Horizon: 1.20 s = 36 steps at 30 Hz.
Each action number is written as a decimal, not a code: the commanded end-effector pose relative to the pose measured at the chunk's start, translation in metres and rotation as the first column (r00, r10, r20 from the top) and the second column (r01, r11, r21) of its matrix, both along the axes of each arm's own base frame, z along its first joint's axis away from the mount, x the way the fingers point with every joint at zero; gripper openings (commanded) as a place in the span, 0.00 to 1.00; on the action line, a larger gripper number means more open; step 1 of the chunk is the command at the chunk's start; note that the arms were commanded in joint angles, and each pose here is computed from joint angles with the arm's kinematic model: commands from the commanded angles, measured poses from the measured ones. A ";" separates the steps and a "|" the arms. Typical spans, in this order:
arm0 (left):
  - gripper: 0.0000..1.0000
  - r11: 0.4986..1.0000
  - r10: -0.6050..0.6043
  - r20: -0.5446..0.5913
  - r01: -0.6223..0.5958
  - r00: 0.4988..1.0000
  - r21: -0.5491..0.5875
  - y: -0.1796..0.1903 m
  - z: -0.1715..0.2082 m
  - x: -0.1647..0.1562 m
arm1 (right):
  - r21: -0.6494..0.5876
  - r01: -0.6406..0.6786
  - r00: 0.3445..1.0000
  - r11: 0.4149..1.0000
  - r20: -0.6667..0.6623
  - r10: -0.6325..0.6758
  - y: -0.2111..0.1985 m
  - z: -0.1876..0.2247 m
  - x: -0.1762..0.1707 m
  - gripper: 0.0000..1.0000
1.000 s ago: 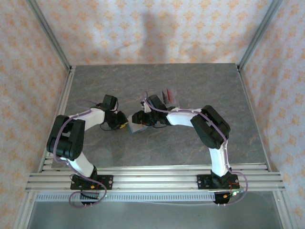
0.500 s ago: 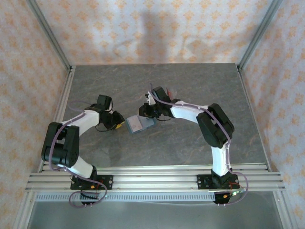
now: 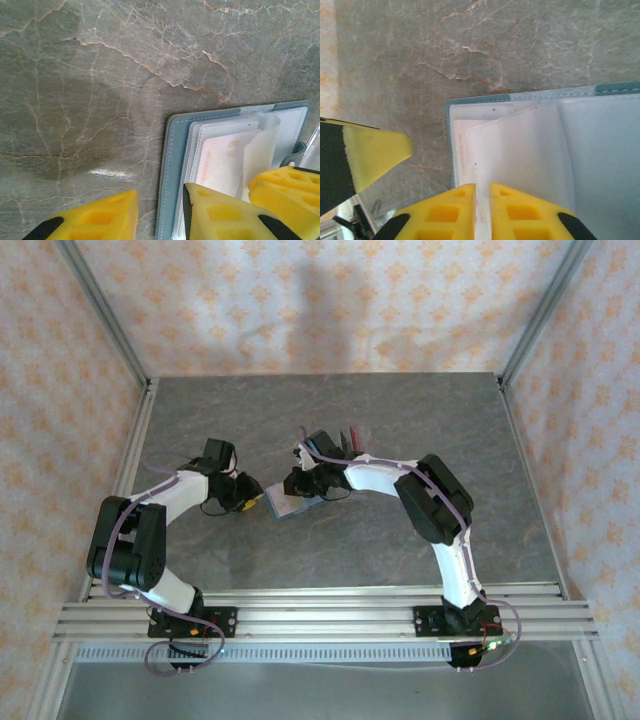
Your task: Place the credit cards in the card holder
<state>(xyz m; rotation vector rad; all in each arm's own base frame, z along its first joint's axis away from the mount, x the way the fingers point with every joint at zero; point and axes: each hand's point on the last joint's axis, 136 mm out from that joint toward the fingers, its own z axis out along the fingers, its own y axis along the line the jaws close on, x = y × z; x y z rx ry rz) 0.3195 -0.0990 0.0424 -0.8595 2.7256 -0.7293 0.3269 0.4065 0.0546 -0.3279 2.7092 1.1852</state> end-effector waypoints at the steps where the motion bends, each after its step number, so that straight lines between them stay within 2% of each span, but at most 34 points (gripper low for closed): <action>1: 0.31 1.000 -0.024 -0.024 0.024 0.999 0.006 -0.001 -0.006 -0.007 | 0.051 -0.018 1.000 0.999 -0.021 0.020 0.010 0.001 -0.003 0.18; 6: 0.31 1.000 -0.030 -0.024 0.030 0.999 0.009 -0.003 -0.006 -0.006 | 0.061 0.001 0.999 0.998 -0.042 0.001 0.008 -0.002 -0.003 0.27; 10: 0.31 0.999 -0.038 -0.027 0.038 0.999 0.013 -0.005 -0.008 -0.007 | 0.072 0.054 0.997 0.996 -0.067 -0.049 0.000 -0.006 0.004 0.31; 15: 0.31 0.999 -0.045 -0.034 0.045 0.998 0.012 -0.009 -0.011 -0.006 | -0.006 0.081 0.994 0.997 -0.075 -0.082 -0.012 -0.019 0.006 0.32; 24: 0.31 0.997 -0.074 -0.049 0.075 0.996 0.013 -0.022 -0.021 -0.002 | -0.079 0.049 0.999 0.996 0.020 -0.048 -0.022 -0.004 0.001 0.36; 36: 0.26 0.995 -0.097 -0.072 0.099 0.993 0.029 -0.033 -0.035 0.006 | -0.055 0.026 0.998 0.998 0.057 -0.023 -0.022 0.023 0.001 0.37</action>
